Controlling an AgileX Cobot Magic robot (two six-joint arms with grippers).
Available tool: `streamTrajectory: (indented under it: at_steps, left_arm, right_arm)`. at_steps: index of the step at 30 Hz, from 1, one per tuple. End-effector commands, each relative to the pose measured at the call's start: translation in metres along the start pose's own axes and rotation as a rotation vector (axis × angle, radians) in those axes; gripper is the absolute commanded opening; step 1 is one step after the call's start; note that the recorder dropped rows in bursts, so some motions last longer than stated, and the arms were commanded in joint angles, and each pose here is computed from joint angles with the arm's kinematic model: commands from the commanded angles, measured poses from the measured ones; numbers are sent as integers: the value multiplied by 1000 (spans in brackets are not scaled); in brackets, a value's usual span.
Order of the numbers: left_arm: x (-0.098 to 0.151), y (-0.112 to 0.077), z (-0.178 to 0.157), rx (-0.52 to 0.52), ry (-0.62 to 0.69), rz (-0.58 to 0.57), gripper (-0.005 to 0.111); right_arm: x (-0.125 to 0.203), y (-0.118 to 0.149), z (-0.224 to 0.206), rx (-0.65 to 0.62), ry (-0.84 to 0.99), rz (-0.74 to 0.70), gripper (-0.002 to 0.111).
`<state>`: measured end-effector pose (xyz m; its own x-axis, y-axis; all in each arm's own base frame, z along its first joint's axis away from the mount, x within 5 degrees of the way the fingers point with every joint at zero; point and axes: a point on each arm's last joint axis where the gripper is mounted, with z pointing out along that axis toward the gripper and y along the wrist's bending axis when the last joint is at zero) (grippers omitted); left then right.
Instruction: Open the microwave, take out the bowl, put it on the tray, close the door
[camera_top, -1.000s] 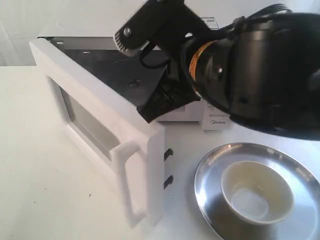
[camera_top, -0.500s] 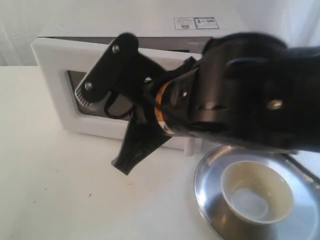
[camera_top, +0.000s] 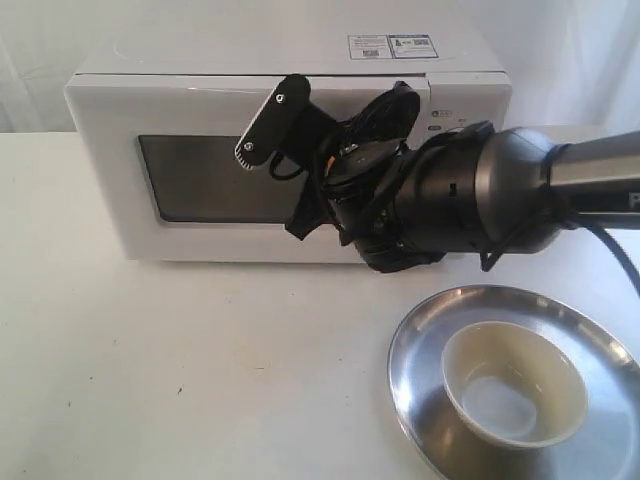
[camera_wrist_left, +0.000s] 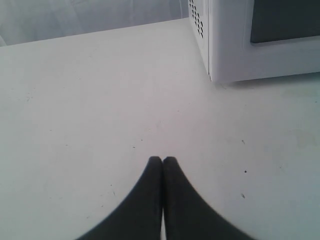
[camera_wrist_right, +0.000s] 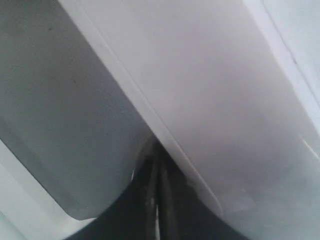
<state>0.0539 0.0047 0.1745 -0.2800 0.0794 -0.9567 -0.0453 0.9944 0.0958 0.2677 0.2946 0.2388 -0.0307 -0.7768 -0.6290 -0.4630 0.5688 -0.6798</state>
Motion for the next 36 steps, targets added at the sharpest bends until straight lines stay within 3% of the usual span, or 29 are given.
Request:
streamTrajectory:
  at_steps: [1, 4, 6, 7, 9, 12, 16, 21, 26, 31, 34, 36]
  left_arm:
    - [1, 0, 0, 3, -1, -6, 0]
    - [1, 0, 0, 3, -1, -6, 0]
    - [1, 0, 0, 3, -1, -6, 0]
    - [1, 0, 0, 3, -1, -6, 0]
    - [1, 0, 0, 3, -1, -6, 0]
    - [1, 0, 0, 3, -1, -6, 0]
    - [1, 0, 0, 3, -1, -6, 0]
    - [1, 0, 0, 3, -1, -6, 0]
    - [1, 0, 0, 3, -1, -6, 0]
    - [1, 0, 0, 3, -1, -6, 0]
    - [1, 0, 0, 3, -1, -6, 0]
    - [1, 0, 0, 3, -1, -6, 0]
  right_arm:
    - [6, -34, 19, 187, 45, 35, 0]
    - [2, -35, 14, 164, 38, 69, 0]
    - [-12, -25, -8, 44, -26, 120, 0]
    - [-29, -15, -30, -103, -123, 147, 0]
    - [-51, -11, -75, -267, -273, 186, 0]
    - [-57, -18, -139, -355, -399, 230, 0]
    - [-27, -33, -205, -458, -465, 357, 0]
    - [35, -39, -233, -528, -365, 532, 0]
    - [96, -24, -238, -597, -275, 661, 0]
    - [132, -7, -238, -702, -110, 1029, 0]
    - [135, -8, -237, -682, -98, 1050, 0]
    - [136, -13, -233, -605, -129, 999, 0]
